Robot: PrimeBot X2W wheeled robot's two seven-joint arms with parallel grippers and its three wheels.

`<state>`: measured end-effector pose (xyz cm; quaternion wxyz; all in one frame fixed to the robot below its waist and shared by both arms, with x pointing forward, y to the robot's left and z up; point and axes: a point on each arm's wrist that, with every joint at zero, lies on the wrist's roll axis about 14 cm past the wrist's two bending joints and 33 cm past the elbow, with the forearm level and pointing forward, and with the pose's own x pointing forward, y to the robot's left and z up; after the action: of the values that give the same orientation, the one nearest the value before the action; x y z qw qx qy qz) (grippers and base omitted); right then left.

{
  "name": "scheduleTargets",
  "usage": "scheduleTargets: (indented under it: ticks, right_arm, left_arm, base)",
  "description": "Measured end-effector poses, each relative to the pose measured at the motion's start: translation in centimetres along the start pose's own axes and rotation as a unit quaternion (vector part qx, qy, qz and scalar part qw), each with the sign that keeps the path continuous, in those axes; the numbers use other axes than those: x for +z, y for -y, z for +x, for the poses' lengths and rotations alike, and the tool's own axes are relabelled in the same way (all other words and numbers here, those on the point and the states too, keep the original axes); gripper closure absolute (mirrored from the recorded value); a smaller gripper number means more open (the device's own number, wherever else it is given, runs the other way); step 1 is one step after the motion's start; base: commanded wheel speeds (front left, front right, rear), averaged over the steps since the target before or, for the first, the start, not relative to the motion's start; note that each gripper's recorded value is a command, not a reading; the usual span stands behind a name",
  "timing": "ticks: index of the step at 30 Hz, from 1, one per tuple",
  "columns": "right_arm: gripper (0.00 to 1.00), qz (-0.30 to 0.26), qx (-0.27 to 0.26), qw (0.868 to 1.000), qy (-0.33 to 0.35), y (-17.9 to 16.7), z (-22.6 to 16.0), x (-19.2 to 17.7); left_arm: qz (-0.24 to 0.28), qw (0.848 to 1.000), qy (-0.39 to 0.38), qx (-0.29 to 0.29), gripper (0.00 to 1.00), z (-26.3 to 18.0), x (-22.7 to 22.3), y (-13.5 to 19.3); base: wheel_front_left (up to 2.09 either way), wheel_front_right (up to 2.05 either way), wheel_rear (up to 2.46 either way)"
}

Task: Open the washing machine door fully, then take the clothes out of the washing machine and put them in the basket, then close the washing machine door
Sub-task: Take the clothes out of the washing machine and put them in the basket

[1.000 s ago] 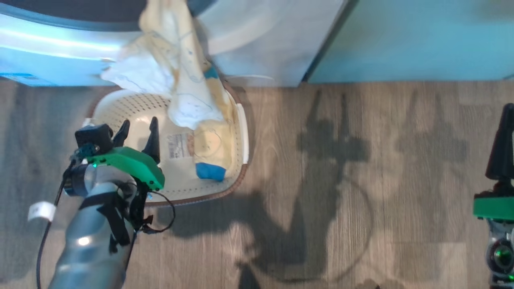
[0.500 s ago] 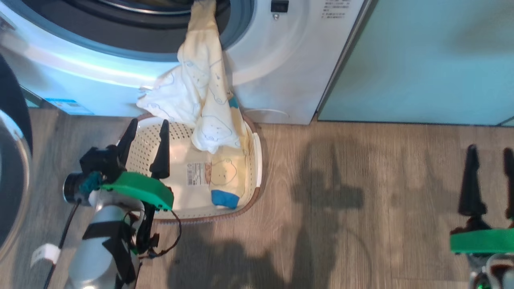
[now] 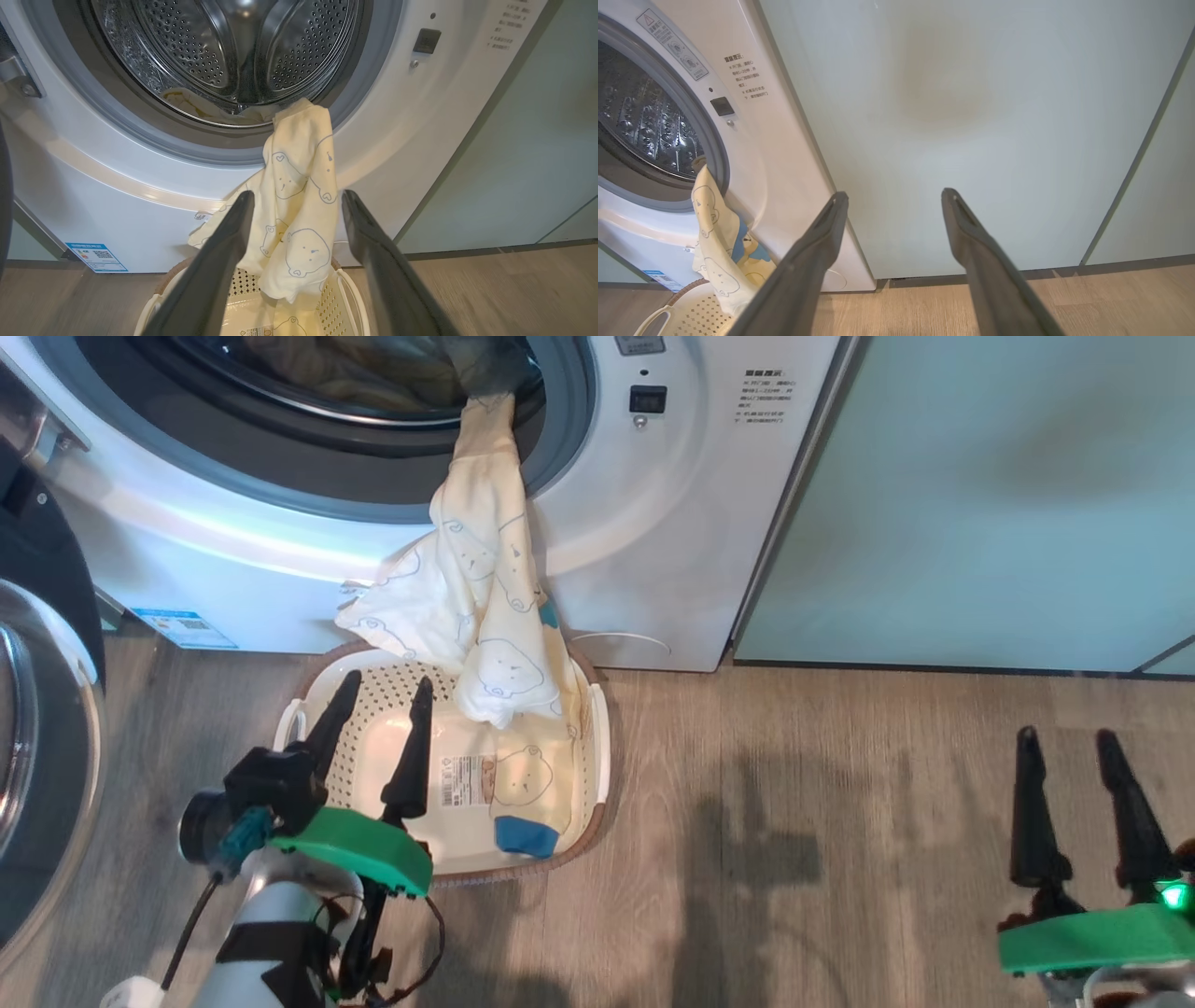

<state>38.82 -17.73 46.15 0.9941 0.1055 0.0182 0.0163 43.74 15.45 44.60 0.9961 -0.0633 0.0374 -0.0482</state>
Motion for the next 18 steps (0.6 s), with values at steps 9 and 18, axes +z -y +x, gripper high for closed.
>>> scheduleTargets:
  ticks: [9, 18]
  right_arm:
    - [0.0, 0.007, 0.017, 1.0, -0.005, -1.2, 0.0, -0.4]
    - [0.0, 0.011, 0.019, 1.0, -0.011, -1.4, 0.2, -0.8]
  left_arm:
    - [0.002, 1.0, -0.001, 0.005, 0.0, -0.1, 0.1, -0.1]
    - [0.003, 1.0, -0.005, 0.007, 0.0, -0.1, -0.2, -0.2]
  base:
    - [0.0, 0.0, 0.0]
    - [0.0, 0.0, 0.0]
